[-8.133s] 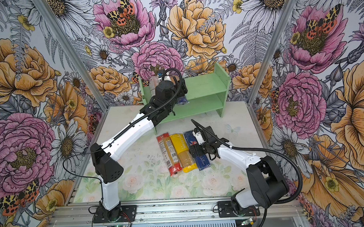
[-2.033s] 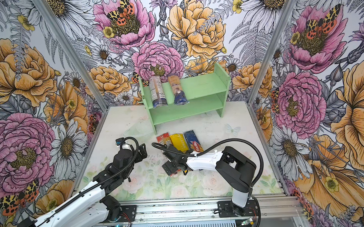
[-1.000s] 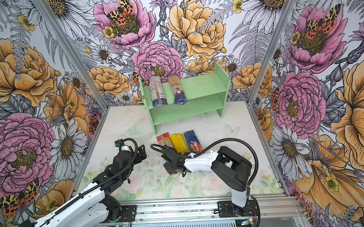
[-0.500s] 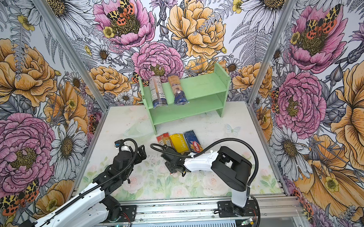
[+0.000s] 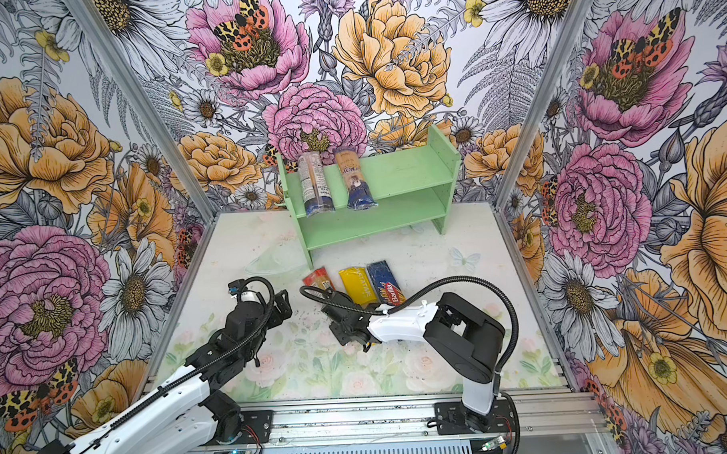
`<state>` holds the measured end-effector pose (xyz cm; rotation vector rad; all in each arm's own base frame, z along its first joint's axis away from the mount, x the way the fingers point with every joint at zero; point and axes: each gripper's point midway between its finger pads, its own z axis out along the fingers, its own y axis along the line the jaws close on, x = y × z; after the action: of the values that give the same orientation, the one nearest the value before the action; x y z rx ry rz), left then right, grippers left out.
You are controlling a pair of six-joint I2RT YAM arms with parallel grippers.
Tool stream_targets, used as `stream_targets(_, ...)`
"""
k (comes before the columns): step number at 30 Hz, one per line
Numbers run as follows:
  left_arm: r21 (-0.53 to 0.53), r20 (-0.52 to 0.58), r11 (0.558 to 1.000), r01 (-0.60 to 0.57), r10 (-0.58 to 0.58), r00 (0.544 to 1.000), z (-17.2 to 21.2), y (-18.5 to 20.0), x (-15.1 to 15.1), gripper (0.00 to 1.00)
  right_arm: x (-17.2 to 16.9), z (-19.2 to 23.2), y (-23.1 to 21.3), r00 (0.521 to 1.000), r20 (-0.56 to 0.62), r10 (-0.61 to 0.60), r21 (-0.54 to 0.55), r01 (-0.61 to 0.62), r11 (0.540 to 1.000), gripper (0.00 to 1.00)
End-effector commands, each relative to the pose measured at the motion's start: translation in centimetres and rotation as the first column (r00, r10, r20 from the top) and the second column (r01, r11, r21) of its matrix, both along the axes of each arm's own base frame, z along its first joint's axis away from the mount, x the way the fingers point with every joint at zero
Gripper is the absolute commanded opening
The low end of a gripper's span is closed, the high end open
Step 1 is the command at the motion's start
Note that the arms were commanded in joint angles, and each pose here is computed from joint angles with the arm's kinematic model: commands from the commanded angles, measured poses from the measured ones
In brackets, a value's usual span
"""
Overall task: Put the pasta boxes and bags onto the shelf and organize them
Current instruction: 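Close the right gripper on the red-and-white bag and tilt it up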
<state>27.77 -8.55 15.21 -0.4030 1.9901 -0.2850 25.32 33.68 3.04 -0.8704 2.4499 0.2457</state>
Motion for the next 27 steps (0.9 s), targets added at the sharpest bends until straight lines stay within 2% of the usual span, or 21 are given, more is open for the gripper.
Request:
stream_targets(1, -0.024, 0.011, 1.000, -0.010, 0.010, 1.000, 0.0, 0.1, 0.1, 0.99, -0.4, 1.1, 1.0, 0.999, -0.018, 0.048, 0.039, -0.048, 0.998, 0.30)
stream_targets(22, -0.024, 0.002, 1.000, -0.007, 0.007, 1.000, -0.5, -0.1, 0.3, 0.99, -0.1, 2.9, 1.5, 0.992, -0.068, 0.105, 0.085, -0.099, 0.991, 0.00)
stream_targets(27, -0.028, 0.003, 1.000, -0.007, 0.007, 1.000, -0.6, 0.0, 0.3, 0.99, 0.1, 3.4, 1.3, 0.991, -0.093, 0.093, 0.117, -0.082, 0.990, 0.00)
